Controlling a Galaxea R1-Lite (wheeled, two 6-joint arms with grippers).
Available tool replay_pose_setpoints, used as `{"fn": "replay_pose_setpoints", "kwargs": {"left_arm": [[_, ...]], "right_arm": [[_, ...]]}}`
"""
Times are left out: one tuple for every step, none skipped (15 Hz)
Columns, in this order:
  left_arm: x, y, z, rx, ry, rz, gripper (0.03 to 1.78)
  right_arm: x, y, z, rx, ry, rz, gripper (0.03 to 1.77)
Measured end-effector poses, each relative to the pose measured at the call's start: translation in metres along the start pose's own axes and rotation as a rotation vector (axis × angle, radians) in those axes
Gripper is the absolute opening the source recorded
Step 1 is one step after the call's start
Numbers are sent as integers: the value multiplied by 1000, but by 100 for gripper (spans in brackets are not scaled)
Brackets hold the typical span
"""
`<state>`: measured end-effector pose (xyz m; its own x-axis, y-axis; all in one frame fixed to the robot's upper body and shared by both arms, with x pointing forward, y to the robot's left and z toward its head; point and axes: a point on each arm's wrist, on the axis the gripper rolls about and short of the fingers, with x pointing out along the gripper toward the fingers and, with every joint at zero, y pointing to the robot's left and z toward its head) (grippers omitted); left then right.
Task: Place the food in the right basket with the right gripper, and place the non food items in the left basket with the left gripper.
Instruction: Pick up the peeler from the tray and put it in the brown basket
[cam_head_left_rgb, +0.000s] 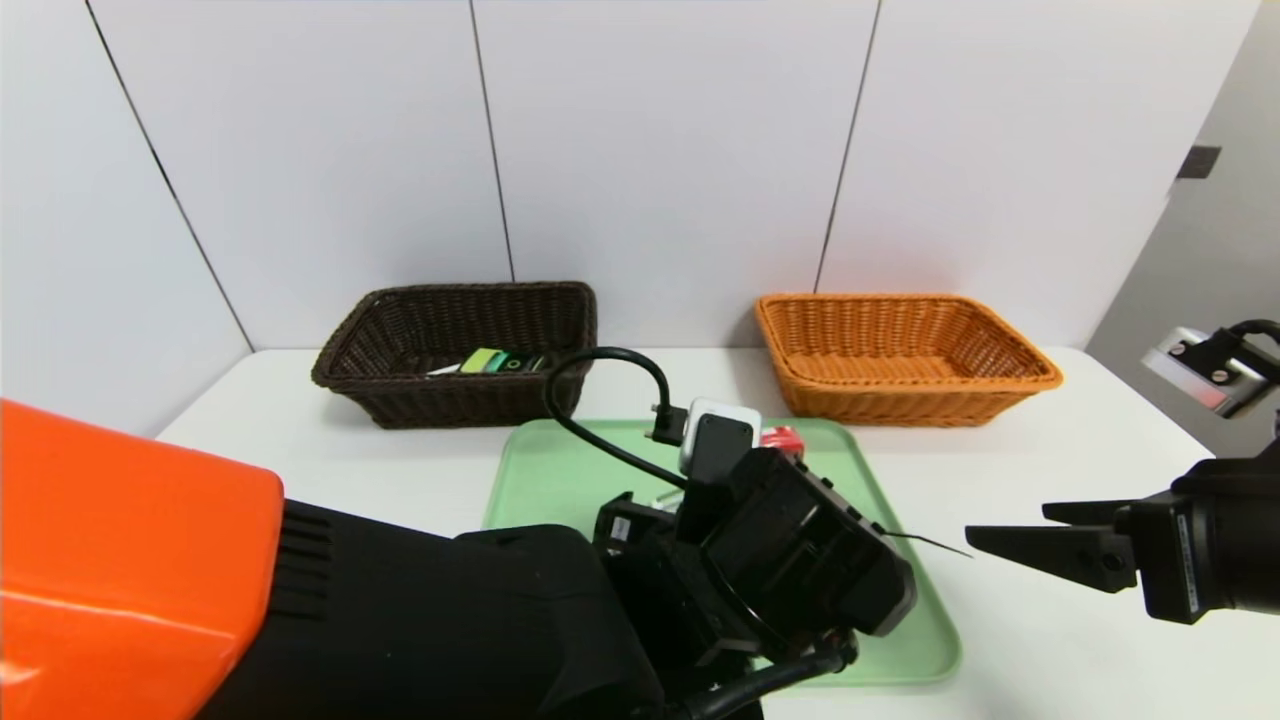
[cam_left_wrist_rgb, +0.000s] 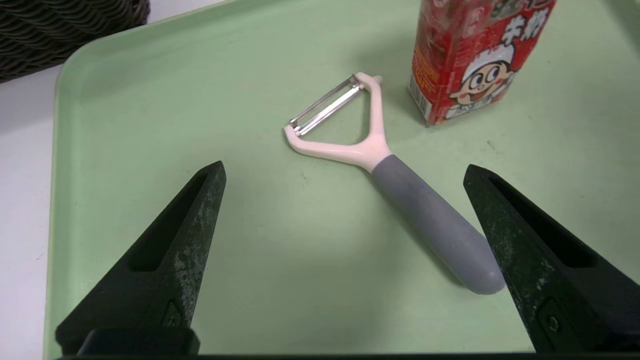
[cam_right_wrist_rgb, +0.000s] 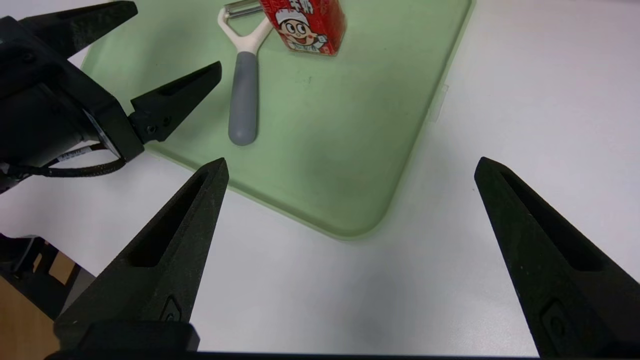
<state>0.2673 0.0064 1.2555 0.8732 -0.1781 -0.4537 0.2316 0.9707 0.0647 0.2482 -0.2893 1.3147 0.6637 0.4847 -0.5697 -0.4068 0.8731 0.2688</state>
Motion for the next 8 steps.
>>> {"fn": "replay_pose_setpoints", "kwargs": {"left_arm": [[-1,-2,-2,4,1,-7,169],[-3,-5,-4,5,3,-12,169],[-3,-7,-6,8,6,-16,169],[-2,-9,-8,9,9,-17,169],[-1,-11,-8,2,9,-19,169],[0,-13,-8,-7,8,-19,169],[1,-14,-9,-10,13,-16,169],[2,-15,-9,-17,15,-8,169]], "right_arm": [[0,0,0,1,0,-1,170],[0,0,-1,2,1,-1,170],[0,0,-1,1,1,-1,170],[0,0,-1,0,0,-1,170],[0,0,-1,0,0,-1,170],[0,0,-1,-1,0,-2,170],[0,0,-1,-1,1,-2,170],[0,-1,-2,0,4,-2,170]]}}
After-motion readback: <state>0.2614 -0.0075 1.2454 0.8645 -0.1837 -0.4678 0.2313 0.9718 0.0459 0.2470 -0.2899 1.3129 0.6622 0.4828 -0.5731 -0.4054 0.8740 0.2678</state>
